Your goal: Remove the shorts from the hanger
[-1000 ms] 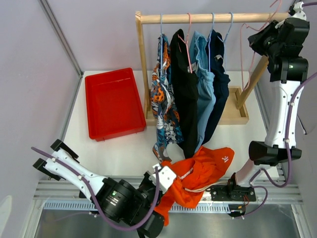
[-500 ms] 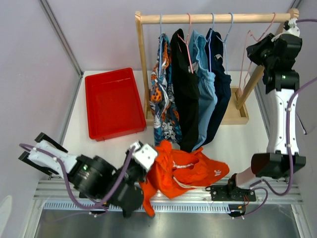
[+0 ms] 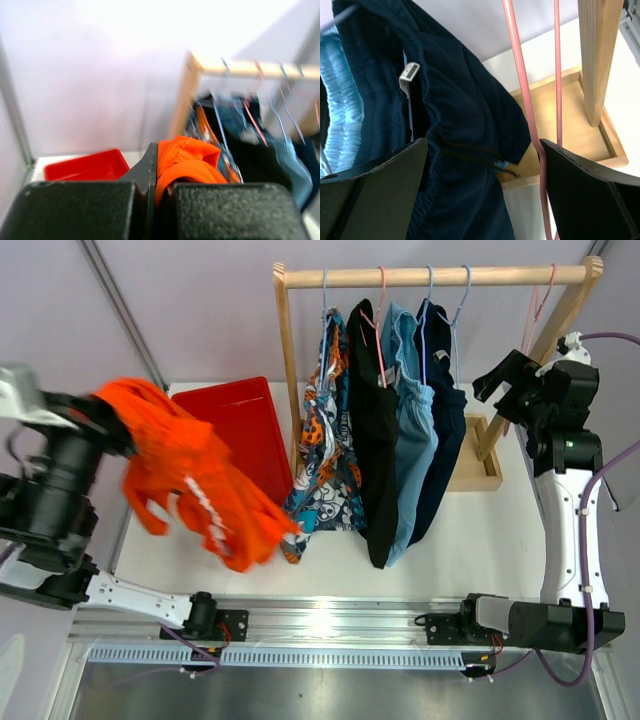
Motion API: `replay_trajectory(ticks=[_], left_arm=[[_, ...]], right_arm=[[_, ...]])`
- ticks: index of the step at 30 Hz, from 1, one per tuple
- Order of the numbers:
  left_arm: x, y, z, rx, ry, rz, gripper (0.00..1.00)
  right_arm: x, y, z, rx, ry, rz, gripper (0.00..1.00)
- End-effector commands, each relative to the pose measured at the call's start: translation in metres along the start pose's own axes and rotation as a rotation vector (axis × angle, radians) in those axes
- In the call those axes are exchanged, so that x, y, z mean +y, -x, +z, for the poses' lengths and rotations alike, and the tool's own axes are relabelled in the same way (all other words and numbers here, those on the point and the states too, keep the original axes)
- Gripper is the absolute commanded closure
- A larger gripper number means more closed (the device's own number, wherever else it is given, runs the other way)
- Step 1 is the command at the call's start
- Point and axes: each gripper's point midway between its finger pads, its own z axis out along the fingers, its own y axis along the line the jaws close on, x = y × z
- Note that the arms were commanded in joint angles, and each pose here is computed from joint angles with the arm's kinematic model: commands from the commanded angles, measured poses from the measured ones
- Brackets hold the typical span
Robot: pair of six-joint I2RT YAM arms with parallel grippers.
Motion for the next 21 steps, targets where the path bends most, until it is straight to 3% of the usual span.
replay_trajectory(ticks=[1, 4, 6, 9, 10, 11, 12, 13, 15, 17, 18, 21], left_arm=[[-0.003, 0.041, 0.013, -0.1, 0.078, 0.168, 1.0], [-0.011, 0.044, 0.021, -0.096, 0.129, 0.305, 1.0], [-0.027, 0.024, 0.036, -0.068, 0.199, 0.488, 1.0], [-0.018, 0.009, 0.061, -0.037, 0.299, 0.584, 1.0], [-0.023, 0.019, 0.072, -0.097, 0.253, 0.436, 1.0], [-0.001, 0.013, 0.086, -0.035, 0.305, 0.517, 1.0], [0.006, 0.013, 0.097, -0.035, 0.32, 0.499, 1.0], [0.013, 0.043, 0.099, -0.111, 0.319, 0.404, 1.0], [0.032, 0.031, 0.134, -0.074, 0.412, 0.465, 1.0], [0.053, 0.054, 0.142, -0.141, 0.48, 0.441, 1.0], [0.058, 0.038, 0.166, -0.105, 0.49, 0.456, 1.0], [0.093, 0.047, 0.188, -0.157, 0.541, 0.359, 1.0]], right_arm=[[0.009, 0.008, -0.012, -0.04, 0.046, -0.012, 0.01], [0.011, 0.001, -0.013, -0.027, 0.067, -0.008, 0.01], [0.011, -0.005, -0.014, -0.009, 0.079, -0.01, 0.01], [0.011, -0.013, -0.014, 0.009, 0.089, -0.01, 0.01], [0.01, -0.016, -0.014, 0.014, 0.091, -0.009, 0.01], [0.011, -0.018, -0.015, 0.019, 0.099, -0.007, 0.01], [0.011, -0.02, -0.015, 0.026, 0.103, -0.007, 0.01], [0.009, -0.026, -0.013, 0.04, 0.101, -0.006, 0.01], [0.009, -0.03, -0.015, 0.049, 0.109, -0.008, 0.0], [0.005, -0.038, -0.016, 0.062, 0.102, -0.01, 0.01], [0.005, -0.04, -0.016, 0.068, 0.104, -0.015, 0.01], [0.004, -0.046, -0.023, 0.091, 0.106, -0.034, 0.0]])
